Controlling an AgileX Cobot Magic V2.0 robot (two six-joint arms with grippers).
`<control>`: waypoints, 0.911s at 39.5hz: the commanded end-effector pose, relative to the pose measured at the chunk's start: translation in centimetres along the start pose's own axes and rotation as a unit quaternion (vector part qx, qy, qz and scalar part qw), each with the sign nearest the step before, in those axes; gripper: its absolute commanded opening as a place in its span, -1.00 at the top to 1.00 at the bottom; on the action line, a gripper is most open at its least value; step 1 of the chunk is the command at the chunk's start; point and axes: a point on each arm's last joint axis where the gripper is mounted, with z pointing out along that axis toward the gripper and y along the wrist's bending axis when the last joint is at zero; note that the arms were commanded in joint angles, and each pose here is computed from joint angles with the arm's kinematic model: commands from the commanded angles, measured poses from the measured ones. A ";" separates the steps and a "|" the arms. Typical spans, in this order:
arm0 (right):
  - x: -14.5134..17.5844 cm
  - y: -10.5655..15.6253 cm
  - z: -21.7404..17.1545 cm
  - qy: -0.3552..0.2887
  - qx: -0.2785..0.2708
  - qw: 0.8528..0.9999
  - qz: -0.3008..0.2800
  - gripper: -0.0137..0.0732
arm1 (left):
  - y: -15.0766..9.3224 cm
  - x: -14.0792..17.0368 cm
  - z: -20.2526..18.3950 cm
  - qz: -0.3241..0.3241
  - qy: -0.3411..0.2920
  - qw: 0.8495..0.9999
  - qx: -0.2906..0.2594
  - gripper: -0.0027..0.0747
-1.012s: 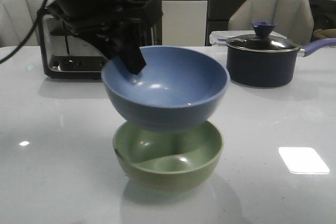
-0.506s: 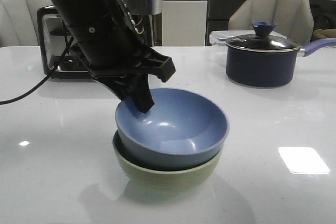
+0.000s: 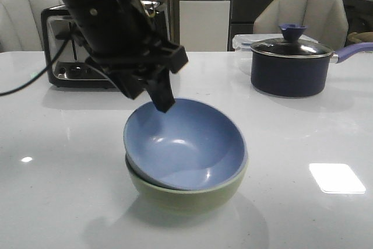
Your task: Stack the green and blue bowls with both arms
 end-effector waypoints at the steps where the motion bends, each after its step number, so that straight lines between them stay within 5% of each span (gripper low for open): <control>1: -1.4 0.0 -0.6 -0.054 0.003 0.999 -0.007 -0.32 | -0.3 -1.3 -5.9 0.012 -0.084 0.996 -0.010 -0.20; 17: -1.4 0.0 -0.6 -0.054 0.003 0.999 -0.007 -0.32 | -0.7 5.1 -14.2 0.021 -0.152 0.988 -0.023 -0.20; 36: -1.5 0.0 -0.6 -0.061 0.003 0.998 -0.007 -0.32 | -1.1 15.1 -16.3 0.001 -0.176 0.984 -0.032 -0.20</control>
